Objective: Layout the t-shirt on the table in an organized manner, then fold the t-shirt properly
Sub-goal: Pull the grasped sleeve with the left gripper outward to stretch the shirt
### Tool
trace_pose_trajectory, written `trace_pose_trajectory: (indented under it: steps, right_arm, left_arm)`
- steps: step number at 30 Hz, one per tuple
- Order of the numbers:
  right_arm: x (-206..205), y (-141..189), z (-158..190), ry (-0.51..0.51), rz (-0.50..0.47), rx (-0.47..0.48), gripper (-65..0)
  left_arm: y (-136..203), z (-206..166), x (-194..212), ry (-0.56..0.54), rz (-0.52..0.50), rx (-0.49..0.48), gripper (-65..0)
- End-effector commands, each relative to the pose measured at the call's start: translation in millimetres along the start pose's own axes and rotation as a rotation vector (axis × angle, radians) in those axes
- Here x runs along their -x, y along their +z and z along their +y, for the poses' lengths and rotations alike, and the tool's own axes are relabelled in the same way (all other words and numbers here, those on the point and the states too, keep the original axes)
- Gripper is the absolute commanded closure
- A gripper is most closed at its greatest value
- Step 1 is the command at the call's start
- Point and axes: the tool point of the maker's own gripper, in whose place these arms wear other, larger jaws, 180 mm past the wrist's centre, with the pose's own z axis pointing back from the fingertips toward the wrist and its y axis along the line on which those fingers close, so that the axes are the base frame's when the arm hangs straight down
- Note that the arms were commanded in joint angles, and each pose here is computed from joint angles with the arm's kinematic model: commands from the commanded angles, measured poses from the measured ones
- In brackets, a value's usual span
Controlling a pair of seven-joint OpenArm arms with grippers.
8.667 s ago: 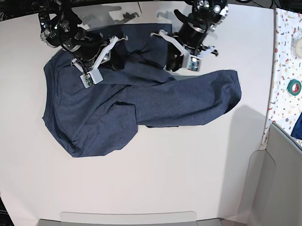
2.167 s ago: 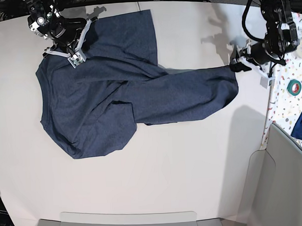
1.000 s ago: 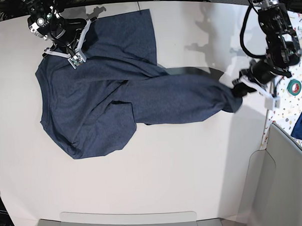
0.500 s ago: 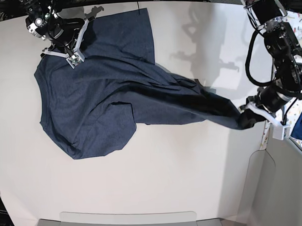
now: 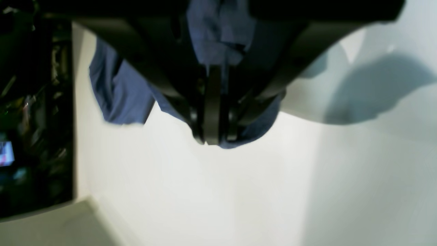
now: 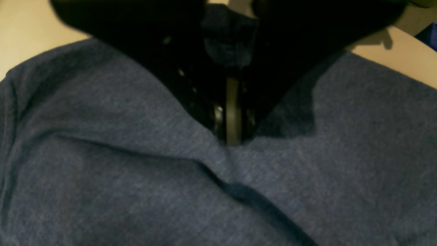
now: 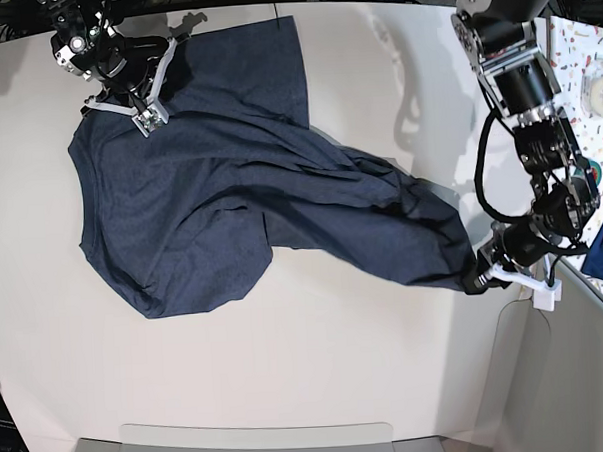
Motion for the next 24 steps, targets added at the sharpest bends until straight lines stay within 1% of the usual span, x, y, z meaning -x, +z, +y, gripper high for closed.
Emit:
trace_pose_trajectory:
  steps: [1,7,12,18,24]
  right_arm:
    - [17.2,1.7,-4.9,0.023,0.077,0.021,0.0]
    - [17.2,1.7,-4.9,0.023,0.077,0.021,0.0]
    - [17.2,1.7,-4.9,0.023,0.077,0.021,0.0]
    - [17.5,1.7,-4.9,0.023,0.078,0.021,0.0]
    - [18.6,1.8,-4.7,0.022,0.083,0.022,0.0]
  left_arm:
    - [4.4,-17.1,-29.5,-0.023,-0.075,0.044,0.0]
    - [7.7,-38.8,-65.5,-0.048,-0.178,0.085,0.0]
    - [3.1,-62.0,-77.9,-0.046,-0.217,0.138,0.0]
    - [-6.6,-98.2,-85.0,-0.034,-0.241,0.221,0.0]
    - [-6.3,-130.1,-101.8,-0.044,-0.275,0.287,0.0]
